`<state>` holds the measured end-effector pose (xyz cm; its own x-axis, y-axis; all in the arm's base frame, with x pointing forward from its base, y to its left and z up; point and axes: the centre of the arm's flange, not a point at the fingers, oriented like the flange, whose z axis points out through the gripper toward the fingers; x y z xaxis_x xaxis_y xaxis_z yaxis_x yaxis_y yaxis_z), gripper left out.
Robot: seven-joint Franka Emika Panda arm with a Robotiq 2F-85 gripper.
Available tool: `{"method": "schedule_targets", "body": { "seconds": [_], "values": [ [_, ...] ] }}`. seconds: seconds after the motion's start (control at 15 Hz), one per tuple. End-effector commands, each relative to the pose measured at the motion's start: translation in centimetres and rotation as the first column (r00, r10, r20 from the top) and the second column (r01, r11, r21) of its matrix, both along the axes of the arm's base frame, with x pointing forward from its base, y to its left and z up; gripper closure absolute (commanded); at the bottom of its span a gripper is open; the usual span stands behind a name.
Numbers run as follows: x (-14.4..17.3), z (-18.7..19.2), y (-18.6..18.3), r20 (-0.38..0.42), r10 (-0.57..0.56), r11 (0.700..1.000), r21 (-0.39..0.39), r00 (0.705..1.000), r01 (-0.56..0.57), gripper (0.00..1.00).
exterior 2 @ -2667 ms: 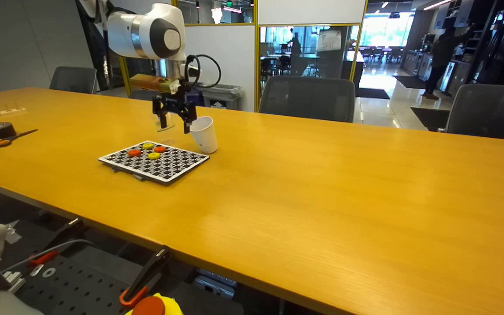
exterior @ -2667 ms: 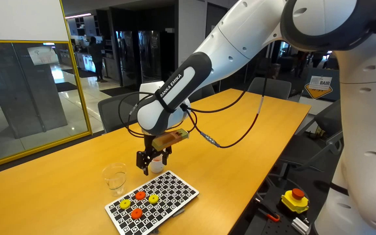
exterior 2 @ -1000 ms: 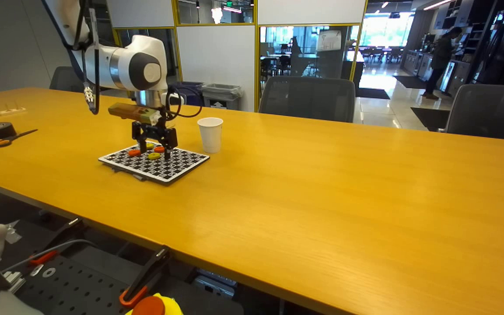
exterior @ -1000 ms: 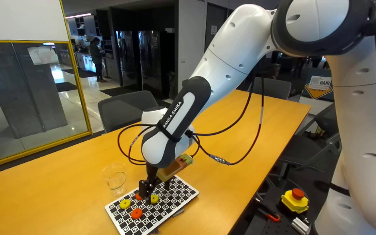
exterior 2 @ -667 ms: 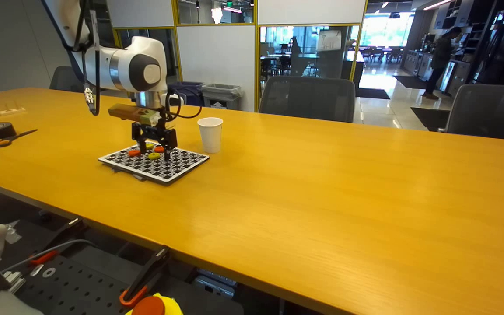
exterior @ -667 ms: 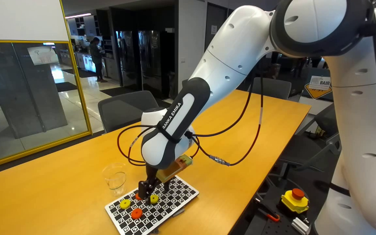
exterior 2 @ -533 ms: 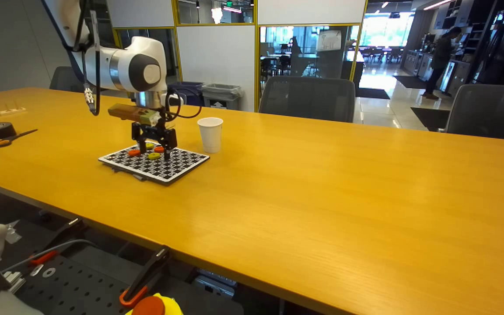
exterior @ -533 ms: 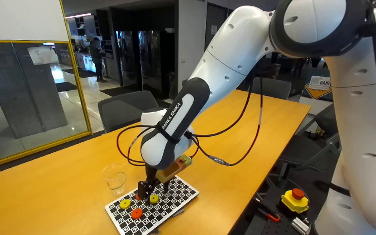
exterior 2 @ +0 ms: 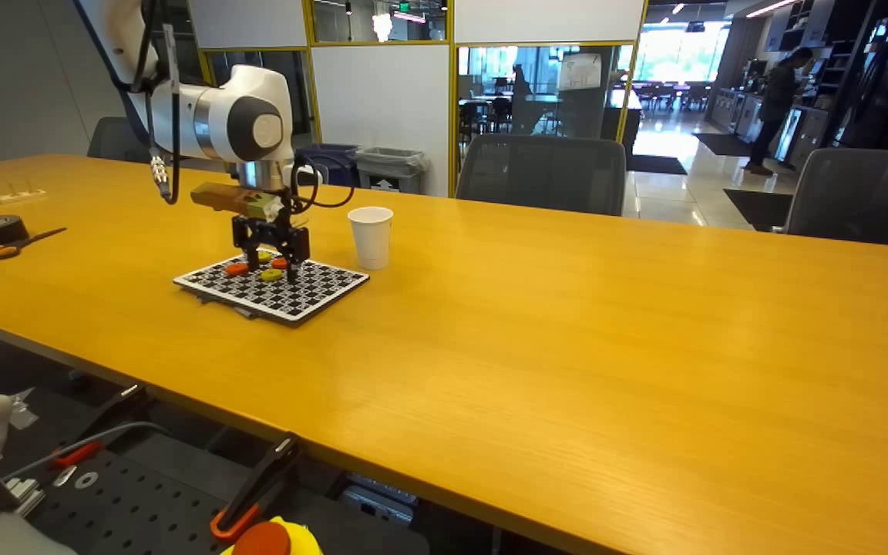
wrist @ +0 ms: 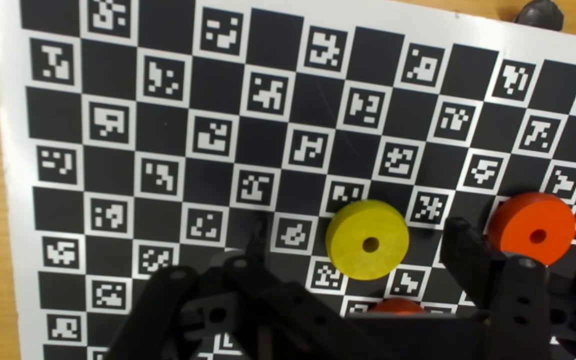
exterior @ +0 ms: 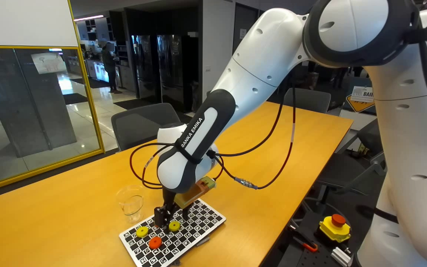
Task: Put the orange rings inside the white cup and the yellow rings inside the clear cup
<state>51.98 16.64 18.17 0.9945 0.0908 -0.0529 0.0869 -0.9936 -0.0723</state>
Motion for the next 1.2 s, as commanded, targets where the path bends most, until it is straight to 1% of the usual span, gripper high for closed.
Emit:
{"method": "schedule_targets", "body": {
  "seconds": [0.0, 0.07, 0.33, 0.4, 0.6, 0.93, 1.13],
  "values": [
    [0.7, 0.0, 0.6, 0.023, -0.004, 1.0, 0.004, 1.0, 0.004, 0.42],
    [0.8, 0.0, 0.5, 0.023, -0.005, 1.0, 0.004, 1.0, 0.005, 0.51],
    [1.0, 0.3, 0.3, 0.025, -0.016, 1.0, 0.005, 1.0, 0.016, 0.79],
    [1.0, 0.8, 0.3, 0.03, -0.018, 1.0, 0.005, 0.999, 0.018, 0.77],
    [1.4, 2.9, 0.2, 0.049, -0.015, 1.0, -0.006, 0.999, 0.015, 0.76],
    [3.1, 8.7, 0.6, 0.096, 0.01, 1.0, -0.029, 0.995, -0.007, 0.77],
    [4.3, 11.6, 1.2, 0.098, 0.039, 0.998, -0.047, 0.994, -0.035, 0.77]
  ]
}}
